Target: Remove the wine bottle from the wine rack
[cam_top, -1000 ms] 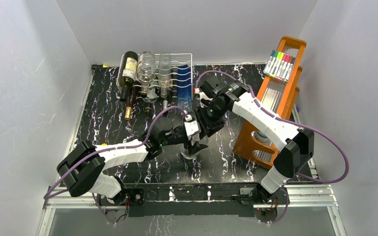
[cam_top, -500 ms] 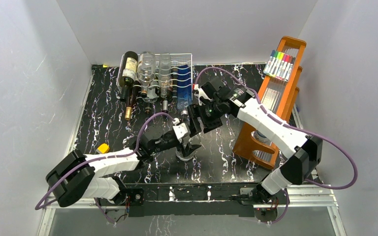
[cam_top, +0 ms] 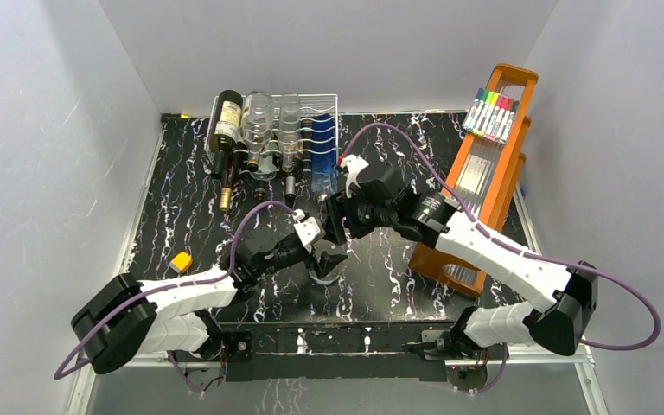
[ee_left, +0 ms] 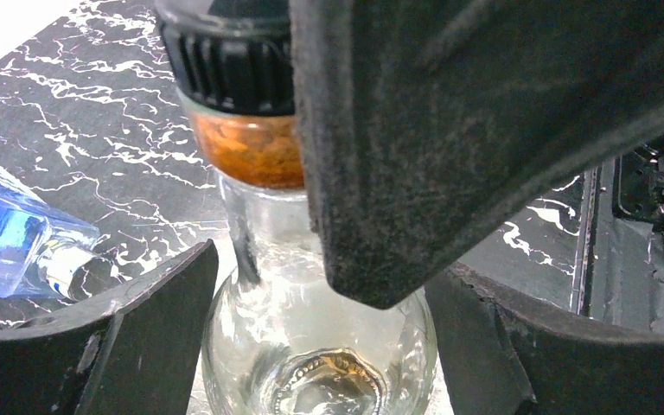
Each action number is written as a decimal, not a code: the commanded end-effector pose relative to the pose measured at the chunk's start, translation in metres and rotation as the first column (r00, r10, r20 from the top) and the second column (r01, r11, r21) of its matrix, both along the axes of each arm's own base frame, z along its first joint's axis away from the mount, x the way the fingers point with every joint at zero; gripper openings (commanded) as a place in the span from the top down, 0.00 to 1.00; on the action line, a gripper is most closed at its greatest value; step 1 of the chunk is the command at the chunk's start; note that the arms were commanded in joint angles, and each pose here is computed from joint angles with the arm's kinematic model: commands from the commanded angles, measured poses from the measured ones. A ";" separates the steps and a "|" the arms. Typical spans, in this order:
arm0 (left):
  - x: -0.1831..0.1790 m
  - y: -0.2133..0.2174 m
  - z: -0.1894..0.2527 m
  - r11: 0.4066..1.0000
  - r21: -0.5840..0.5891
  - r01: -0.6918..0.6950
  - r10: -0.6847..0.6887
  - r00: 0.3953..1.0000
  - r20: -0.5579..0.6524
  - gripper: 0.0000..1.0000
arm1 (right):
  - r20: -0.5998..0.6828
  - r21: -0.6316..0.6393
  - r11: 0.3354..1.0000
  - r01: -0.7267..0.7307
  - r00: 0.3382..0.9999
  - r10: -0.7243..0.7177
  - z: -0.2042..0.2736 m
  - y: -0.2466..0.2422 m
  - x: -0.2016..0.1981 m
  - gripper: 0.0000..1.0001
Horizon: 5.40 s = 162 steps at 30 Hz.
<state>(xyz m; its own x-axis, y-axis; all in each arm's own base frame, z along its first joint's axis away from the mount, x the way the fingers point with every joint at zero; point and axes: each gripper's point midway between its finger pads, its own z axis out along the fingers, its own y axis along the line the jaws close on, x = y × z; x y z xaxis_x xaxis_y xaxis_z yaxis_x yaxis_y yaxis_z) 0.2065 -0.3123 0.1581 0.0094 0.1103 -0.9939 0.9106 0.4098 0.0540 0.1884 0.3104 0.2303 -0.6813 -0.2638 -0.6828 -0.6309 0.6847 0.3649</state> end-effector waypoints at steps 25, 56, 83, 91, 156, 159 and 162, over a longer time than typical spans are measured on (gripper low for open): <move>-0.017 0.010 0.021 0.998 -0.056 0.008 -0.012 0.998 -0.063 0.07 | 0.395 -0.041 0.989 0.144 0.911 -0.117 0.015 0.021 0.035 0.96; 0.084 0.144 0.135 0.831 -0.024 -0.556 0.522 0.794 -0.312 0.02 | 0.541 0.185 0.738 0.649 0.559 -0.628 0.109 -0.099 0.244 1.00; 0.175 0.192 0.100 0.652 0.140 -0.745 0.736 0.577 -0.354 0.02 | 0.477 0.028 0.778 0.628 0.675 -0.563 0.073 -0.113 0.250 0.28; 0.156 0.207 0.093 0.624 0.102 -0.775 0.766 0.580 -0.276 0.02 | 0.428 0.038 0.805 0.592 0.718 -0.549 0.105 -0.118 0.218 0.02; 0.153 0.256 0.095 0.424 0.156 -0.892 0.903 0.404 -0.145 0.02 | 0.031 0.281 0.759 0.588 0.785 -0.619 -0.058 0.151 0.281 0.33; 0.154 0.256 0.094 0.425 0.159 -0.891 0.903 0.405 -0.147 0.02 | 0.013 0.295 0.748 0.595 0.780 -0.626 -0.058 0.154 0.284 0.32; 0.153 0.256 0.095 0.423 0.156 -0.893 0.904 0.402 -0.146 0.02 | -0.013 0.312 0.740 0.596 0.781 -0.624 -0.062 0.157 0.289 0.32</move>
<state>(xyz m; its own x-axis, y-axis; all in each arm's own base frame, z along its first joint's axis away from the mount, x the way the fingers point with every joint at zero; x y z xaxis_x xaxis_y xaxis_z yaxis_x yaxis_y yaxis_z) 0.3590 -0.0576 0.2446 -0.3222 -0.0059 -0.9467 0.0156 0.9998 -0.0116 0.4619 0.4559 0.1460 -0.5987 0.3074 -0.7396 -0.1436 0.8673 0.4767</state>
